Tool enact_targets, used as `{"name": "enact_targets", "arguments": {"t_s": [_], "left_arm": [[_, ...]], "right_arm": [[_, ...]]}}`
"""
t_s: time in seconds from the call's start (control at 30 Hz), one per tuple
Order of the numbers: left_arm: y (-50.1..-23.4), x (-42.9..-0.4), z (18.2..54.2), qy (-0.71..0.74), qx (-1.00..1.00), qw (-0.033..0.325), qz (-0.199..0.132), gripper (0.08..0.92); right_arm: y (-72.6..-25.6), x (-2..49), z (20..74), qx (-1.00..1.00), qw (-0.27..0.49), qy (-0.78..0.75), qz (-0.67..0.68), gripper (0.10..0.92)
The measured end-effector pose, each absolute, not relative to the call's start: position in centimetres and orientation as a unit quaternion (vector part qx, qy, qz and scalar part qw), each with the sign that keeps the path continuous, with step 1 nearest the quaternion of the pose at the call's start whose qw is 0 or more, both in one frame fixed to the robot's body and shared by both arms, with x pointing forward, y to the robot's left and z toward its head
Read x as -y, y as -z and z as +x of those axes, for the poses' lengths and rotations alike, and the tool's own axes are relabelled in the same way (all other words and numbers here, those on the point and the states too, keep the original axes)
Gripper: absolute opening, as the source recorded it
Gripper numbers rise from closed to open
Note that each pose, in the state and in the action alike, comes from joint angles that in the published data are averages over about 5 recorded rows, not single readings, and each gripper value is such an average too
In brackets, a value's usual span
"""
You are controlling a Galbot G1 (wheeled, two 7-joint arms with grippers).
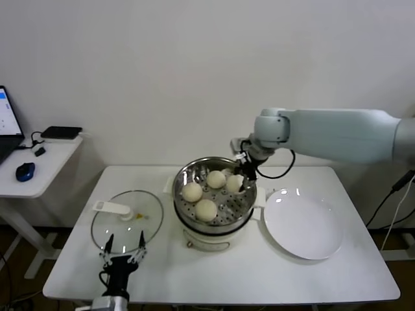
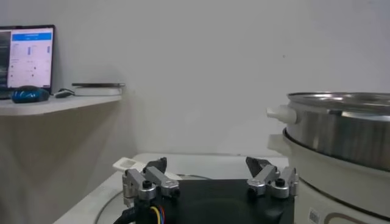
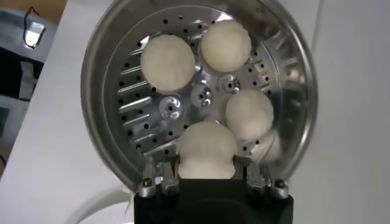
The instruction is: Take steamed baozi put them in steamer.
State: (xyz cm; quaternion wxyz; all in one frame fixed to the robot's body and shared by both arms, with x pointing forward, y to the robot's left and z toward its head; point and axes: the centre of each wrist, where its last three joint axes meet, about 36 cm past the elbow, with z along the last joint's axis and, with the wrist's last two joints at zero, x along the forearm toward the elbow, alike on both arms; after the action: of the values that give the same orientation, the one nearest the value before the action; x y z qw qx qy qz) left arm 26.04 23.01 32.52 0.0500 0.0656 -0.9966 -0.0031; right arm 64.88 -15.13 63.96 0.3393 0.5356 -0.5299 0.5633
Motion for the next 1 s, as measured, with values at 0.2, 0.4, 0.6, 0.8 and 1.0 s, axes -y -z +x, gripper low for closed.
{"name": "enact_targets", "arguments": {"t_s": [0.2, 0.4, 0.6, 0.8, 1.0], "left_arm": [[-32.3, -23.0, 26.2, 0.002, 0.996, 0.052, 0.066, 0.823], [-32.2, -23.0, 26.3, 0.0, 0.996, 0.052, 0.067, 0.823], [-32.3, -23.0, 26.3, -0.002, 0.996, 0.053, 0.068, 0.823], [-32.5, -23.1, 26.2, -0.001, 0.996, 0.053, 0.069, 0.823], [-32.8, -23.1, 26.3, -0.002, 0.996, 0.05, 0.068, 0.823]], "right_arm": [[-61.6, 14.3, 64.8, 0.524, 0.341, -0.565, 0.538, 0.611], [-60.1, 13.6, 64.8, 0.521, 0.342, -0.566, 0.54, 0.62], [-59.9, 13.4, 64.8, 0.523, 0.339, -0.564, 0.541, 0.748], [-61.1, 14.3, 64.8, 0.527, 0.342, -0.556, 0.544, 0.82], [-63.6, 15.9, 64.5, 0.561, 0.332, -0.541, 0.531, 0.823]]}}
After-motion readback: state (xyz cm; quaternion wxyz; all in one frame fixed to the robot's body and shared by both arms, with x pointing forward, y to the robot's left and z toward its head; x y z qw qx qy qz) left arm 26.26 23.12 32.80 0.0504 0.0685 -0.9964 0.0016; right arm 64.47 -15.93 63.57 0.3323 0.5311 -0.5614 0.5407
